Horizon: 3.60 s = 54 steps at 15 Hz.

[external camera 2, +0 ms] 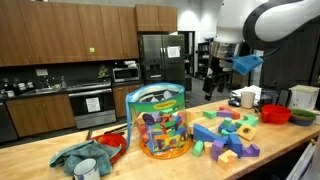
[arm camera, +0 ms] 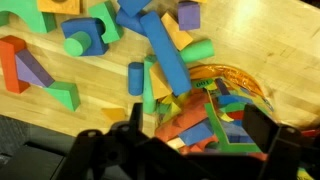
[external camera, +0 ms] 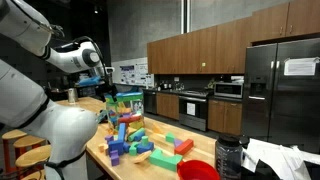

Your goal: Remove one purple block from the toy bag

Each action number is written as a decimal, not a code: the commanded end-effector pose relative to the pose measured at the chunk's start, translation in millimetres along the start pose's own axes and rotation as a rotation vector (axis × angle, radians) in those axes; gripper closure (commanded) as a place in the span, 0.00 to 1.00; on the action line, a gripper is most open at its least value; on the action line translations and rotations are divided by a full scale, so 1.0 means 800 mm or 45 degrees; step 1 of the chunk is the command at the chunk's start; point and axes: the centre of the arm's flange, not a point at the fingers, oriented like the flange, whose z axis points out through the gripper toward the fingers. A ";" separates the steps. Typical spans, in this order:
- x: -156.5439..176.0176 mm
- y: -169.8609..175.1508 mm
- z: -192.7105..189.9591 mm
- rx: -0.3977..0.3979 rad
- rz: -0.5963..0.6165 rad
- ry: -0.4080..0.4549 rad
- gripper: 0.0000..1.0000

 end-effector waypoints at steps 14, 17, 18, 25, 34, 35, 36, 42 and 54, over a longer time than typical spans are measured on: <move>0.000 0.000 0.000 0.000 0.000 0.000 0.00; 0.000 0.000 0.000 0.000 0.000 0.000 0.00; 0.000 0.000 0.000 0.000 0.000 0.000 0.00; 0.000 0.000 0.000 0.000 0.000 0.000 0.00; 0.000 0.000 0.000 0.000 0.000 0.000 0.00; -0.001 0.001 0.001 0.024 0.005 -0.014 0.00; 0.000 0.000 0.000 0.000 0.000 -0.001 0.00; 0.000 0.001 0.000 0.001 0.002 -0.002 0.00; 0.005 0.010 -0.015 0.184 -0.274 0.261 0.00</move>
